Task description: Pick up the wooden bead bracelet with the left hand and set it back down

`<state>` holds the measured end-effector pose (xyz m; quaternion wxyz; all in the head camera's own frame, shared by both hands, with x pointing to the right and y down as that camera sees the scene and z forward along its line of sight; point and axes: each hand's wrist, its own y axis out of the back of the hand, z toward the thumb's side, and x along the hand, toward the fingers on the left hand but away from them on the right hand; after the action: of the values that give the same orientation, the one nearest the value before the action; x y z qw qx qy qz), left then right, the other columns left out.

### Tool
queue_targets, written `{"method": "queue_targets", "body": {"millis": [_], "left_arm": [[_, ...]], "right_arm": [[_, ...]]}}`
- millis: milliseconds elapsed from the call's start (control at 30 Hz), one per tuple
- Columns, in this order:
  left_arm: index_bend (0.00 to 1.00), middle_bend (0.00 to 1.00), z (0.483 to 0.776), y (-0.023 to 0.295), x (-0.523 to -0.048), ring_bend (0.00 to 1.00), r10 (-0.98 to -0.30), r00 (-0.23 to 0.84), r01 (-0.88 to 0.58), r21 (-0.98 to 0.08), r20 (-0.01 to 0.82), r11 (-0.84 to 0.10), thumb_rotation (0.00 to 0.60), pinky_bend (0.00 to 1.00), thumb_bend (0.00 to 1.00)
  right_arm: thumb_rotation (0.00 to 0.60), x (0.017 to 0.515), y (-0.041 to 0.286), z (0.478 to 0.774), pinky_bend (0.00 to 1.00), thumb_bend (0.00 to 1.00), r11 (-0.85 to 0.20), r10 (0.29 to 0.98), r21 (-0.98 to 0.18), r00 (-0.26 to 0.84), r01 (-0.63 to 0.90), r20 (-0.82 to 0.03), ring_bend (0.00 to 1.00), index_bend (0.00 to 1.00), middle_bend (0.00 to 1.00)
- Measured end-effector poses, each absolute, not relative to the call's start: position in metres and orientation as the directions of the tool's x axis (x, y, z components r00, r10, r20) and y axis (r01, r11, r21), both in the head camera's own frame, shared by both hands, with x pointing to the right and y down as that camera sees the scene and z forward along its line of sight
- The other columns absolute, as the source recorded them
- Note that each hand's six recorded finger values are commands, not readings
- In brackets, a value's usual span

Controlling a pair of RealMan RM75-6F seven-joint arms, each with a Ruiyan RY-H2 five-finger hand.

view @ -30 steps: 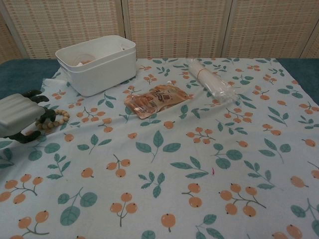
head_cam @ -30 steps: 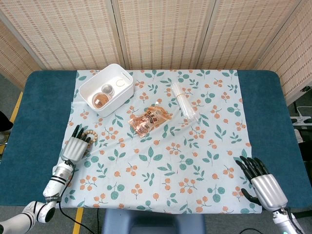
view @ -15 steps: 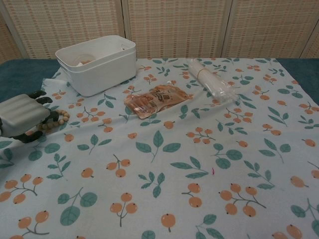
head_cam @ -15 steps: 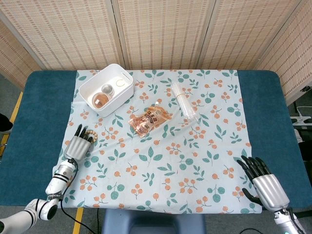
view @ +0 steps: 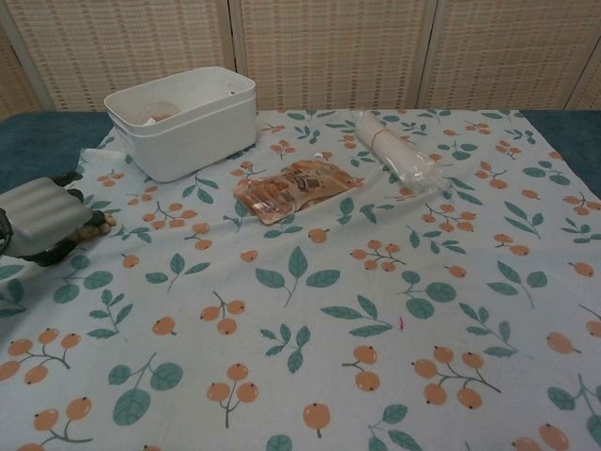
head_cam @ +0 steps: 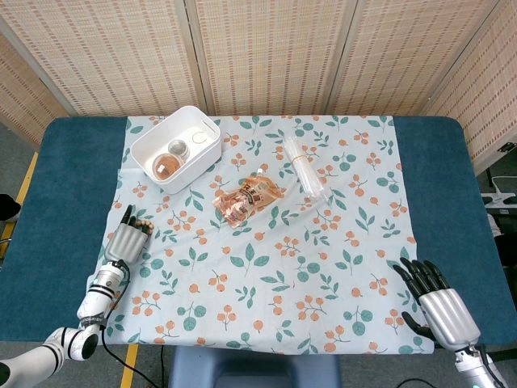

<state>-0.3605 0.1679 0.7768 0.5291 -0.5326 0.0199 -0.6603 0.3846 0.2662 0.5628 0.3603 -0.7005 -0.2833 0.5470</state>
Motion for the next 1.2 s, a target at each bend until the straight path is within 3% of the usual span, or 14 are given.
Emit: {"method": "queue_targets", "body": {"millis": [167, 300, 500, 767, 1000, 1133, 1200], "left_arm": [[0.53, 0.59, 0.774, 0.165, -0.362, 0.23, -0.718, 0.112, 0.691, -0.573, 0.687, -0.44, 0.6, 0.05, 0.46], [0.64, 0.69, 0.769, 0.16, -0.361, 0.32, -0.735, 0.109, 0.686, -0.586, 0.669, -0.432, 0.6, 0.07, 0.49], [0.78, 0.79, 0.764, 0.154, -0.36, 0.4, -0.77, 0.111, 0.629, -0.645, 0.628, -0.435, 0.6, 0.11, 0.65], [0.83, 0.82, 0.758, 0.146, -0.362, 0.43, -0.797, 0.108, 0.532, -0.712, 0.594, -0.458, 0.6, 0.12, 0.7], [0.83, 0.82, 0.757, 0.136, -0.37, 0.43, -0.758, 0.017, 0.229, -0.741, 0.652, -0.631, 0.6, 0.12, 0.72], [0.84, 0.83, 0.754, 0.13, -0.377, 0.46, -0.715, -0.032, 0.028, -0.714, 0.698, -0.699, 0.6, 0.14, 0.86], [0.84, 0.84, 0.752, 0.126, -0.384, 0.46, -0.676, -0.07, -0.144, -0.678, 0.733, -0.721, 0.6, 0.13, 0.9]], "right_arm": [[0.6, 0.384, 0.266, 0.563, 0.0, 0.24, -0.581, 0.79, -0.814, 0.242, 0.002, -0.563, 0.0, 0.0, 0.0], [0.6, 0.384, 0.267, 0.563, 0.0, 0.24, -0.582, 0.789, -0.813, 0.243, 0.002, -0.564, 0.0, 0.0, 0.0], [0.6, 0.384, 0.267, 0.561, 0.0, 0.24, -0.579, 0.791, -0.815, 0.245, 0.005, -0.561, 0.0, 0.0, 0.0], [0.6, 0.384, 0.267, 0.561, 0.0, 0.24, -0.581, 0.79, -0.814, 0.245, 0.005, -0.562, 0.0, 0.0, 0.0], [0.6, 0.385, 0.267, 0.56, 0.0, 0.24, -0.578, 0.793, -0.816, 0.243, 0.004, -0.559, 0.0, 0.0, 0.0], [0.6, 0.386, 0.267, 0.559, 0.0, 0.24, -0.575, 0.794, -0.818, 0.242, 0.004, -0.557, 0.0, 0.0, 0.0], [0.6, 0.386, 0.267, 0.558, 0.0, 0.24, -0.575, 0.794, -0.818, 0.244, 0.003, -0.557, 0.0, 0.0, 0.0]]}}
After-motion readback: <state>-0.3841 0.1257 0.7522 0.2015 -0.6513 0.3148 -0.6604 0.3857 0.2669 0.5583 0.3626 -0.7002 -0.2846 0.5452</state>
